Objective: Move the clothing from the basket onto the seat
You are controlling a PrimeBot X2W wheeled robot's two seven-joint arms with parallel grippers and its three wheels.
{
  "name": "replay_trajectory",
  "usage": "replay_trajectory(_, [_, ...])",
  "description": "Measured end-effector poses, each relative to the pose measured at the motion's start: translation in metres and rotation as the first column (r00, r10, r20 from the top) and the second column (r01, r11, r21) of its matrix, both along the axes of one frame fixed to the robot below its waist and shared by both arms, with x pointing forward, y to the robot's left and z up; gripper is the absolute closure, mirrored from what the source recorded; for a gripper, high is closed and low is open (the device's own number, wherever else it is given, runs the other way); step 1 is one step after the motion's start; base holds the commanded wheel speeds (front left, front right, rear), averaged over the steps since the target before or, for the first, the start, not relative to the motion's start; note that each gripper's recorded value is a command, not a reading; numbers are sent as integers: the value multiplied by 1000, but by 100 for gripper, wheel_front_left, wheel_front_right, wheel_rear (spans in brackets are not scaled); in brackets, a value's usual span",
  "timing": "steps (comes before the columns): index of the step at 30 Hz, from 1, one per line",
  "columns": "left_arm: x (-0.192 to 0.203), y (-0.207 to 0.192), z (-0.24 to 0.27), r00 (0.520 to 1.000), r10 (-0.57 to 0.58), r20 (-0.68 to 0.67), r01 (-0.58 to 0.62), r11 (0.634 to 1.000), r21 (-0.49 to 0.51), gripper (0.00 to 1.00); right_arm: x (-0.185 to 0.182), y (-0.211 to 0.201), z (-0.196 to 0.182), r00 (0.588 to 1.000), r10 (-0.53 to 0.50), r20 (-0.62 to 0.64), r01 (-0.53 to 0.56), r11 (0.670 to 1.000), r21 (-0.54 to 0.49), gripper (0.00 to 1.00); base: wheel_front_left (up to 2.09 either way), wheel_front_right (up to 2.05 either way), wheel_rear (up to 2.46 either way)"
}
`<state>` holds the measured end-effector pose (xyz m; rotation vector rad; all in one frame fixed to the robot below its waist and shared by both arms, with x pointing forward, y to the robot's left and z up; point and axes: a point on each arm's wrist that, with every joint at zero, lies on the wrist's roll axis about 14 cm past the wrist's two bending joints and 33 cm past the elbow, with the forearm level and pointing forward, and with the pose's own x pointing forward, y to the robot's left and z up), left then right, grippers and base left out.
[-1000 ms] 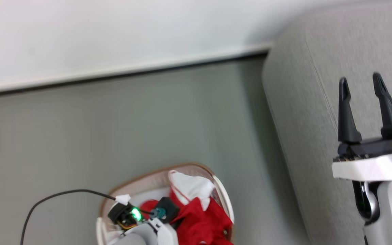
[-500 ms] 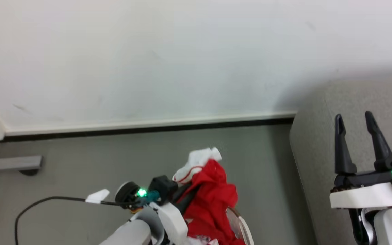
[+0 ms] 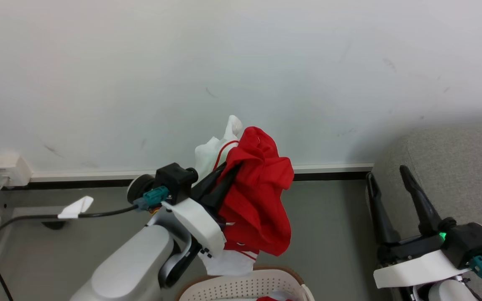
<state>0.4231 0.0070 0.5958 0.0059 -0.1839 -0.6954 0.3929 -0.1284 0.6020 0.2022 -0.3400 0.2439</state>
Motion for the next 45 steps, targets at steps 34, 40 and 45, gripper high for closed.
replay_trajectory(34, [-39, -10, 11, 999, -50, 3, 50, 999, -16, 100, 4, 148, -95, 863, 389, -324, -459, 870, -178, 0, 0, 0, 0])
replay_trajectory(40, [-52, -7, 5, 998, -56, -22, 56, 998, 2, 100, 11, 165, -97, 842, 417, -343, -494, 851, -177, 0, 0, 0, 0])
replay_trajectory(45, [-58, -4, 0, 998, -51, -38, 51, 999, 8, 100, 7, 182, -96, 818, 459, -346, -539, 821, -185, 69, 0, 0, 0])
